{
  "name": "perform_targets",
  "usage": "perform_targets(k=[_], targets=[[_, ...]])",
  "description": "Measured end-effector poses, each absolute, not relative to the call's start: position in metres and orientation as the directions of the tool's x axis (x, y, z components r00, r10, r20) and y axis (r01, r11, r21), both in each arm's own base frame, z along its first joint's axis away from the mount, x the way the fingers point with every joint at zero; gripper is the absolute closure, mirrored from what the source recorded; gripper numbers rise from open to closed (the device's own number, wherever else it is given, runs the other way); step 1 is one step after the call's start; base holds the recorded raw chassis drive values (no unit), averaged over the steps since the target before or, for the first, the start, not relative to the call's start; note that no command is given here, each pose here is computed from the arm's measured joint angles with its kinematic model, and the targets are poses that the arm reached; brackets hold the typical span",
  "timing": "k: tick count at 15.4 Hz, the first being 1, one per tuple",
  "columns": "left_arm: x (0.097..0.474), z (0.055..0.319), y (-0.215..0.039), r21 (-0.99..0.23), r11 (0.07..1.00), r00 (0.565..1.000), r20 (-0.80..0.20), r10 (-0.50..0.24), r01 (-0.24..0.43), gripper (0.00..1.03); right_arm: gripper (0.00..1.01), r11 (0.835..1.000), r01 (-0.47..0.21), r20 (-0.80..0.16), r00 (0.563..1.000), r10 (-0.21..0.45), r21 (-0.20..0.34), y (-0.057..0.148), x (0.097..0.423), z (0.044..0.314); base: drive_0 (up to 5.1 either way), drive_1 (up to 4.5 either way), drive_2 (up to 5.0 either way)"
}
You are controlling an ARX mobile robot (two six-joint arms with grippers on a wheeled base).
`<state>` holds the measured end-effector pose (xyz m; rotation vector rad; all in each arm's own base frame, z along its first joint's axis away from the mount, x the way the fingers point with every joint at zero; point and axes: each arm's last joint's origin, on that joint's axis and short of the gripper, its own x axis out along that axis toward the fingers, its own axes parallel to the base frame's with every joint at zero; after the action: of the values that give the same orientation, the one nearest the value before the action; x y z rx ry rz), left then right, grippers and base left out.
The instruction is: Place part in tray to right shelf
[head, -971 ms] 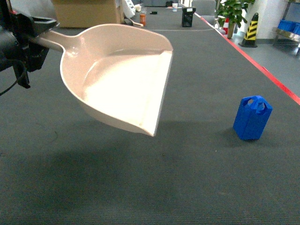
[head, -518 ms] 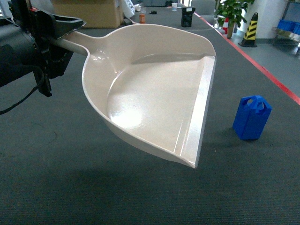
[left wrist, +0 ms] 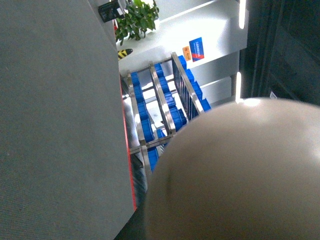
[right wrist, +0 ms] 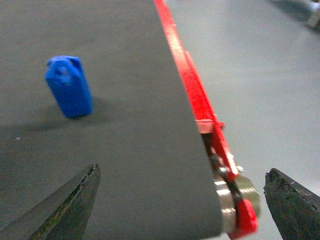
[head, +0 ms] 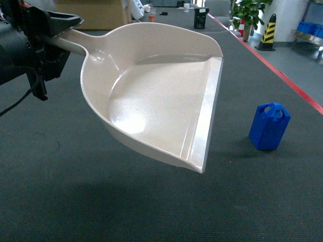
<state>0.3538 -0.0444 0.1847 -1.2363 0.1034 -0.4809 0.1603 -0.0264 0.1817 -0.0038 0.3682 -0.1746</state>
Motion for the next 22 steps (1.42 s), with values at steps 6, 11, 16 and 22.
perform_targets(k=[6,11,16,22], targets=[[0.354,0.185,-0.045,-0.924,0.242,0.895,0.179,-0.408,0.295,0.87,0.03,0.996,-0.084,-0.489,0.869,0.073,-0.002,0.02,0.318,0.174,0.0,0.0,0.0],[0.354,0.184,-0.045,-0.924,0.242,0.896,0.179,-0.407,0.294,0.87,0.03,0.997,-0.071,-0.57,0.818,0.074,0.028,0.04,0.396,0.157,0.0,0.0,0.0],[0.354,0.185,-0.045,-0.925,0.242,0.896,0.179,-0.406,0.294,0.87,0.4,0.999,-0.033,-0.639,0.768,0.052,0.042,0.048,0.411,0.115,0.0,0.0,0.0],[0.354,0.184,-0.045,-0.924,0.242,0.896,0.179,-0.406,0.294,0.87,0.55,0.944,-0.28,-0.285,0.903,0.321,0.176,0.093,0.347,0.262,0.0,0.0,0.0]])
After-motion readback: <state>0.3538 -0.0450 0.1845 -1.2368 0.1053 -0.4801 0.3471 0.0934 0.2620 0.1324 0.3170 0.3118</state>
